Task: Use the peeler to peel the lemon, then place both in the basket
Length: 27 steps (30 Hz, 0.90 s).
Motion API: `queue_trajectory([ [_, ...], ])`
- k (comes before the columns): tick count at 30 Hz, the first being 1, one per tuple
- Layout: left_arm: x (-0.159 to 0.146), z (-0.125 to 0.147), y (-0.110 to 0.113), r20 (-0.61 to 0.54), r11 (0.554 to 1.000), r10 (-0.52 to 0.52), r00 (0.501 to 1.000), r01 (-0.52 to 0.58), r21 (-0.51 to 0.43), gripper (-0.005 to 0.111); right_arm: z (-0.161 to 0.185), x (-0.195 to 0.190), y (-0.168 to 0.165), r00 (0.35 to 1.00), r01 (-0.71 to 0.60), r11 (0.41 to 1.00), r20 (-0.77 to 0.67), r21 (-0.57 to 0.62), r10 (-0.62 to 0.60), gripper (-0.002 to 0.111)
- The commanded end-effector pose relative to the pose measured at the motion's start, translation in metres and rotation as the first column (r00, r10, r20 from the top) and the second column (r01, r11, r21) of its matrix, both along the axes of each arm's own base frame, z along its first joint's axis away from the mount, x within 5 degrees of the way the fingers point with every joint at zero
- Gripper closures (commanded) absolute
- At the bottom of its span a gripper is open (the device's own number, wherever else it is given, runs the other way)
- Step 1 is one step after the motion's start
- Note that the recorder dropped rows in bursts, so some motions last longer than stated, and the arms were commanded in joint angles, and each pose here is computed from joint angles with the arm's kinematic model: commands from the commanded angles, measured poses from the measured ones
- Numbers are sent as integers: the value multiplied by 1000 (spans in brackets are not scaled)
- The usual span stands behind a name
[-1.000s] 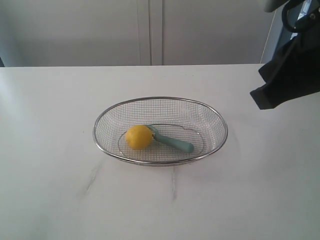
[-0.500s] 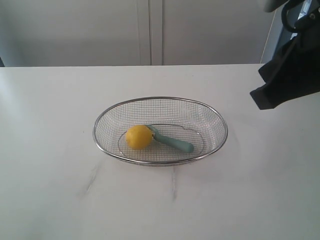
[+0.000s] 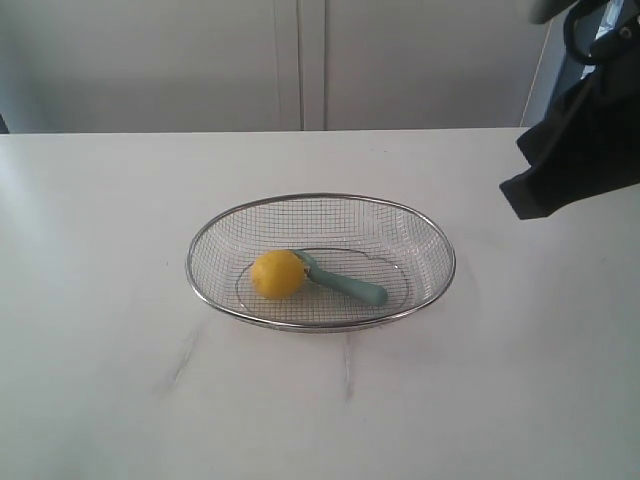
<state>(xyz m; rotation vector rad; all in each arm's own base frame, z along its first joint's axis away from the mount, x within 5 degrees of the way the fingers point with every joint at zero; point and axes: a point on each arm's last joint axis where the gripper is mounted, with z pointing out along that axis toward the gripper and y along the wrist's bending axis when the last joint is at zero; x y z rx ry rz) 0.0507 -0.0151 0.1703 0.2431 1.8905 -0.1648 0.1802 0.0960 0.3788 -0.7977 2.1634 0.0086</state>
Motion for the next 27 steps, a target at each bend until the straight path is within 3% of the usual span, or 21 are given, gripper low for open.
queue_trajectory([
  [1,0,-1,0,0,1000,2,1000,-2,-3,107,1,-1,-2,1000,2,1000,13,5,-2,108],
  [17,0,-1,0,1,1000,2,1000,-2,-4,107,4,-4,-3,1000,4,1000,24,25,-5,108],
  [22,0,-1,0,1,1000,2,1000,-2,-4,107,6,-14,-7,991,132,965,-16,226,-131,108],
  [27,0,-1,0,1,1000,2,1000,-2,-4,107,-7,-42,-26,983,105,921,100,375,-152,108],
])
